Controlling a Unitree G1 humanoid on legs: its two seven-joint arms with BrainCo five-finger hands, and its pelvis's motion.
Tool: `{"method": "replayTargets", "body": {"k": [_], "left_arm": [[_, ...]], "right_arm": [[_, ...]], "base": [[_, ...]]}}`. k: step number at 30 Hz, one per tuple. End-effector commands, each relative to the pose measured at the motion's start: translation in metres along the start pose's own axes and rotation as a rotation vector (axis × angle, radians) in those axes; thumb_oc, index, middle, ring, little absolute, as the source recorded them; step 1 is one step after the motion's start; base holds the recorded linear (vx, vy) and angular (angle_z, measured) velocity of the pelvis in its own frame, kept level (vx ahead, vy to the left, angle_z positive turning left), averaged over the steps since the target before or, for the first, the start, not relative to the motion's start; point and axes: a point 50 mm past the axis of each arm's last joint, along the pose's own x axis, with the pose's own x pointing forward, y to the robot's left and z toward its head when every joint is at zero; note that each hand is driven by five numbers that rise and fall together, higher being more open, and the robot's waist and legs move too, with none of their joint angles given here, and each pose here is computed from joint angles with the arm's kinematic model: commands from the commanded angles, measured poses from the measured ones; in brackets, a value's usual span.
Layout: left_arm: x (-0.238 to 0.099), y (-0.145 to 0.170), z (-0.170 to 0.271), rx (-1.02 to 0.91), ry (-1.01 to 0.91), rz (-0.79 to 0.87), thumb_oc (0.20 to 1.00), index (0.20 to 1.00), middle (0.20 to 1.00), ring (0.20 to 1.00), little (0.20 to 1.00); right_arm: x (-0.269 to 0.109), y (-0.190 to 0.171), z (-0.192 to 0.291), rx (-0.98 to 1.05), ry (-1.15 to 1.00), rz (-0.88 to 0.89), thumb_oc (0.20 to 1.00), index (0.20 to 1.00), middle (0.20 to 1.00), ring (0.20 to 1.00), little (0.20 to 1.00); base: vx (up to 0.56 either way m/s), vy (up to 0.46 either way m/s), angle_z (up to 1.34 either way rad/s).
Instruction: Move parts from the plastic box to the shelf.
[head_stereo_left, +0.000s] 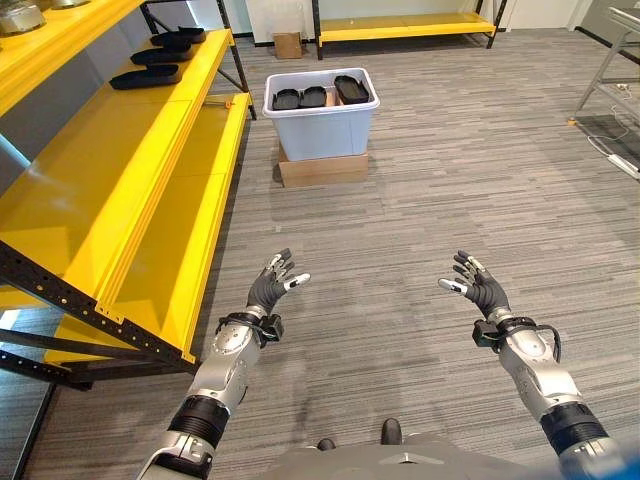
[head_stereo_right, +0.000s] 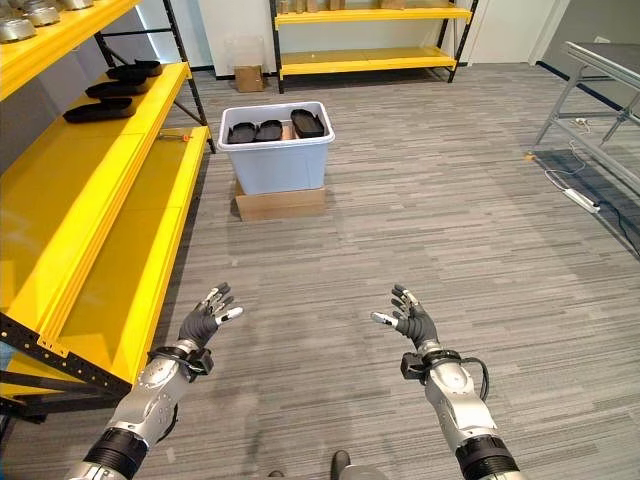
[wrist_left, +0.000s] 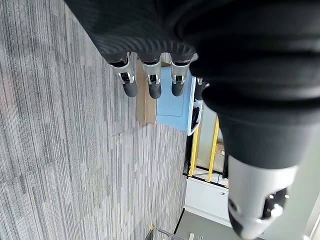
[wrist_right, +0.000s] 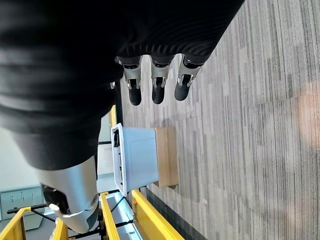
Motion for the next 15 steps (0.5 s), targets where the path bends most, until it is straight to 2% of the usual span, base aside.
{"method": "replayTargets", "body": {"k": [1, 10, 12, 15], "left_arm": [[0.006, -0.004, 0.011, -0.007, -0.029, -0.056, 1.0, 1.0, 1.0, 1.0, 1.0], [0.009, -0.009, 0.006, -0.016, 0.004, -0.08, 1.0, 1.0, 1.0, 1.0, 1.0], [0.008, -0.013, 0.006, -0.039, 0.017, -0.154, 1.0, 1.0, 1.0, 1.0, 1.0], [0.007, -0.016, 0.006, -0.022, 0.027, -0.18, 1.0, 1.0, 1.0, 1.0, 1.0]], "right_arm": [[0.01, 0.006, 0.025, -0.029, -0.106, 0.027, 1.0, 1.0, 1.0, 1.0, 1.0], [0.011, 0.007, 0.026, -0.02, -0.097, 0.028, 1.0, 1.0, 1.0, 1.0, 1.0], [0.01, 0.006, 0.025, 0.009, -0.094, 0.029, 1.0, 1.0, 1.0, 1.0, 1.0], [0.011, 0.006, 0.028, 0.013, -0.111, 0.023, 1.0, 1.0, 1.0, 1.0, 1.0]], "base": [[0.0, 0.0, 0.0], [0.0, 0.001, 0.01], [0.02, 0.009, 0.0], [0.0, 0.0, 0.0]]}}
